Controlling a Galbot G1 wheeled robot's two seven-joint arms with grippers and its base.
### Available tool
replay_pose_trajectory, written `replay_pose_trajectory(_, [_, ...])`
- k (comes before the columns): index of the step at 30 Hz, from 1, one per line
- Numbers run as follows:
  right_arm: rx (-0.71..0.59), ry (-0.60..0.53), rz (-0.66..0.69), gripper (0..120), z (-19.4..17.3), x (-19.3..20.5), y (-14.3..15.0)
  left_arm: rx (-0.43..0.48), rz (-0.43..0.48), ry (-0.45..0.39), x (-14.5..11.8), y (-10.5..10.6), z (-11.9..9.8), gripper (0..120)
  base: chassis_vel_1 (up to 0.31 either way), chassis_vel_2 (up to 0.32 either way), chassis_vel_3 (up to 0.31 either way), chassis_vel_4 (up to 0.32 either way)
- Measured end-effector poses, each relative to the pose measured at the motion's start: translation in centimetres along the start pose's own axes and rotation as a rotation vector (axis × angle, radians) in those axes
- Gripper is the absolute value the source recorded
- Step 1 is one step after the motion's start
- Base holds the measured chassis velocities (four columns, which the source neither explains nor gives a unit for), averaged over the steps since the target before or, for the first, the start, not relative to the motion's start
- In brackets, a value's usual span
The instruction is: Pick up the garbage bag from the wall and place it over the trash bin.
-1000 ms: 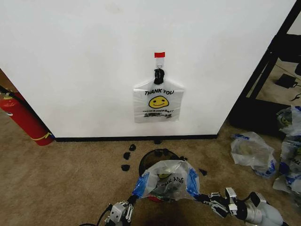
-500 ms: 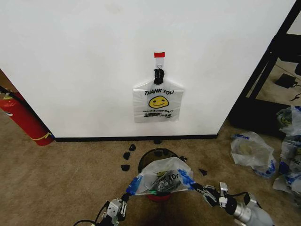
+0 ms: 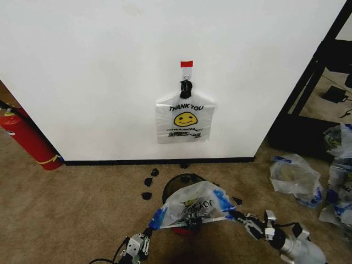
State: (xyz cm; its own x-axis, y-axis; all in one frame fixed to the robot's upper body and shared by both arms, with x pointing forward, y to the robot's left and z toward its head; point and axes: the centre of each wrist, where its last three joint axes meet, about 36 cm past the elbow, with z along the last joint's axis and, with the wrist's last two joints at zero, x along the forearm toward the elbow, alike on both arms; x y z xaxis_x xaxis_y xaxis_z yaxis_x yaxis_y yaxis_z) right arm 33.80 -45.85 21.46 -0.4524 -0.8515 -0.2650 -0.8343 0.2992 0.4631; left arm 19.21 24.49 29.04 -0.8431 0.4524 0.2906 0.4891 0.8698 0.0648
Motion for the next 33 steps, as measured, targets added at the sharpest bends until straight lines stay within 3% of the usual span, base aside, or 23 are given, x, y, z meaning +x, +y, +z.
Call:
replay_pose_trajectory(15, [0.037,0.005,-0.103,0,-1.8,-0.3,-0.7,0.001,-0.018,0.002,0.1,0.2,0.0,0,0.0,0.0,0.0,0.0])
replay_pose_trajectory(22, [0.079,0.147,-0.138,0,0.3,-1.1,-0.9,0.018,-0.001,-0.009,0.0,-0.5,-0.5,0,0.0,0.0,0.0,0.0])
replay_pose_trajectory(33, [0.109,0.195,-0.048,0,3.0,-2.0,-3.0,0.0,-0.018,0.012,-0.9,0.5,0.8,0,0.0,0.0,0.0,0.0])
